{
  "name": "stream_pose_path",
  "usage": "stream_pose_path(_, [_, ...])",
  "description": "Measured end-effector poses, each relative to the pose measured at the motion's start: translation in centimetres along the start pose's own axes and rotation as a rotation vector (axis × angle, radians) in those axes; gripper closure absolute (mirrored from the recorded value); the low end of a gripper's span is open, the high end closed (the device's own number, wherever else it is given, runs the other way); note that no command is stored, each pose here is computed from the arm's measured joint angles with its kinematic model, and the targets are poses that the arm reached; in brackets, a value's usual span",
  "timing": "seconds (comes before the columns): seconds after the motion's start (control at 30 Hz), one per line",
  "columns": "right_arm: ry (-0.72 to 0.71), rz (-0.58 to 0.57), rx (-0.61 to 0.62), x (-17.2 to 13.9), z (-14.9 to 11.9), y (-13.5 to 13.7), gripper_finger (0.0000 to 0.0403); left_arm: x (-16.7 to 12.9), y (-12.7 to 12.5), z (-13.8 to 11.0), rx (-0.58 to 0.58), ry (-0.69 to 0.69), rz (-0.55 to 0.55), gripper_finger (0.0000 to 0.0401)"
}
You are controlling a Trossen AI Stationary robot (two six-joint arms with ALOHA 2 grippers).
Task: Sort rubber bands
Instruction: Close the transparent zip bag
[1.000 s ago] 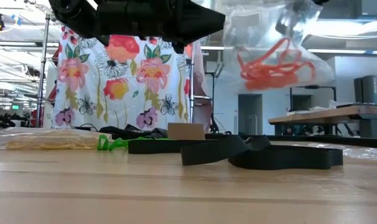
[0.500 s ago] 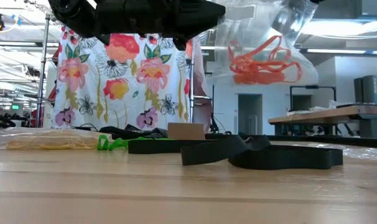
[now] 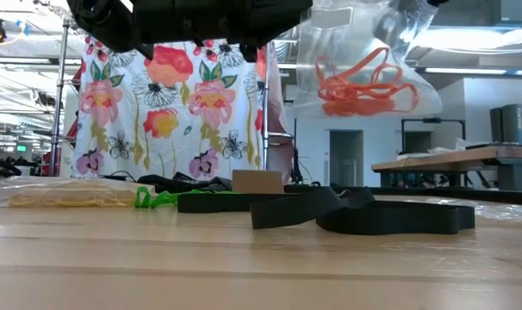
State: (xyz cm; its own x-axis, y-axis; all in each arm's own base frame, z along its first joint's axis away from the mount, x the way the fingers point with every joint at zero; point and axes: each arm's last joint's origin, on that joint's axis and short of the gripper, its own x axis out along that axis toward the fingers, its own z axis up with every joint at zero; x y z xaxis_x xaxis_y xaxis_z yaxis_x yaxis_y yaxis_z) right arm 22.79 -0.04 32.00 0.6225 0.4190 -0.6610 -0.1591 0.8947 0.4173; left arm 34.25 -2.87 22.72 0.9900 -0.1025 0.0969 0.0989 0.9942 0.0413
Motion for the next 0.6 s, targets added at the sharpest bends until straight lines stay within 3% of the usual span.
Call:
stream_pose_path(0.13, [0.000,-0.001,0.000,0.00,0.00,0.00,0.0397,0.00,0.16,0.11,0.002,-0.010,0.049,0.0314])
stream_pose_path(0.3, [0.000,-0.002,0.000,0.00,0.00,-0.01,0.0397,0.00,0.14,0.07,0.041,-0.005,0.049,0.0390])
stream_pose_path(0.6, [0.000,-0.002,0.001,0.00,-0.01,-0.01,0.0397,0.00,-0.03,0.09,0.065,-0.008,0.027,0.0400])
